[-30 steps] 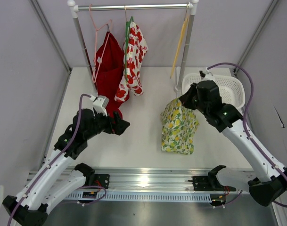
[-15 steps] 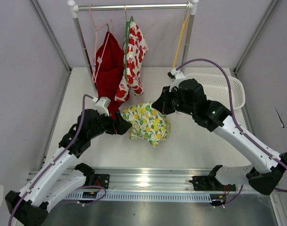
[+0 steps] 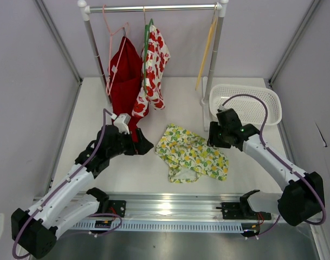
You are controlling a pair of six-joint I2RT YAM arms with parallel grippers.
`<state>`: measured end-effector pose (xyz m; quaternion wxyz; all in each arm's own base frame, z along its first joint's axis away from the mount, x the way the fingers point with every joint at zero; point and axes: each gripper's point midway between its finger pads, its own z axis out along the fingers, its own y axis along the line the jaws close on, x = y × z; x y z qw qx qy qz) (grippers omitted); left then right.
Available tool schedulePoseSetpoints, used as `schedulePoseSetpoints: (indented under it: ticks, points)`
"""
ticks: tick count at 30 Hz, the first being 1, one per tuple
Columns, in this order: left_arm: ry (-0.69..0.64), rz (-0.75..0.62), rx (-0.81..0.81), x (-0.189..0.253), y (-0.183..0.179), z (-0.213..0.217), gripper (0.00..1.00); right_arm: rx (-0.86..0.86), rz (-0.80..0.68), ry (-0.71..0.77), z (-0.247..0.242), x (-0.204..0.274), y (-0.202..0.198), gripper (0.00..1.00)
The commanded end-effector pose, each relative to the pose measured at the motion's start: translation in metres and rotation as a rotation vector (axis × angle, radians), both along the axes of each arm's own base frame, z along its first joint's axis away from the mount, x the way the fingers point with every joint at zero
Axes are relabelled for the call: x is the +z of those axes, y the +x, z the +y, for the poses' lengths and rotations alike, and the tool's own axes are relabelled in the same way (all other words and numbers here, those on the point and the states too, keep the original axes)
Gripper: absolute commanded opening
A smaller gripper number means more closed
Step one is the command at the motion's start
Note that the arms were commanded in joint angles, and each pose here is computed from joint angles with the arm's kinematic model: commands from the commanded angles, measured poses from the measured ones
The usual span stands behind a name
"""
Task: Place the skirt on the hanger
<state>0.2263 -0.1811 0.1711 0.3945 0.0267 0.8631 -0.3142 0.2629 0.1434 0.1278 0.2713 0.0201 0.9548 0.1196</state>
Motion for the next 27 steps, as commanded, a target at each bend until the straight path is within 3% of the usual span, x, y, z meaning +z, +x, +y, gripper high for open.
schedulePoseSetpoints:
  ticks: [1,3,5,11,20,27]
  points:
    - [-0.027,0.010,0.035,-0.005,0.005,-0.001,0.99,-0.008,-0.076,-0.011,0.004,0.013,0.014,0.57]
    - [-0.028,0.032,0.057,-0.014,0.006,0.000,0.99,-0.007,-0.104,-0.014,0.012,0.020,0.014,0.64]
    - [-0.028,0.066,0.086,-0.030,0.006,0.002,0.99,0.054,-0.119,-0.012,0.042,0.024,0.004,0.64]
    - [-0.017,0.108,0.148,-0.054,0.015,0.004,0.94,0.040,-0.169,-0.083,0.055,0.026,-0.002,0.64]
    - [0.045,0.179,0.206,-0.089,0.039,-0.003,0.87,-0.036,-0.187,-0.134,0.020,0.028,0.000,0.67]
    - [0.008,0.238,0.220,-0.102,0.048,-0.019,0.84,-0.033,-0.207,-0.088,0.009,0.041,0.002,0.67]
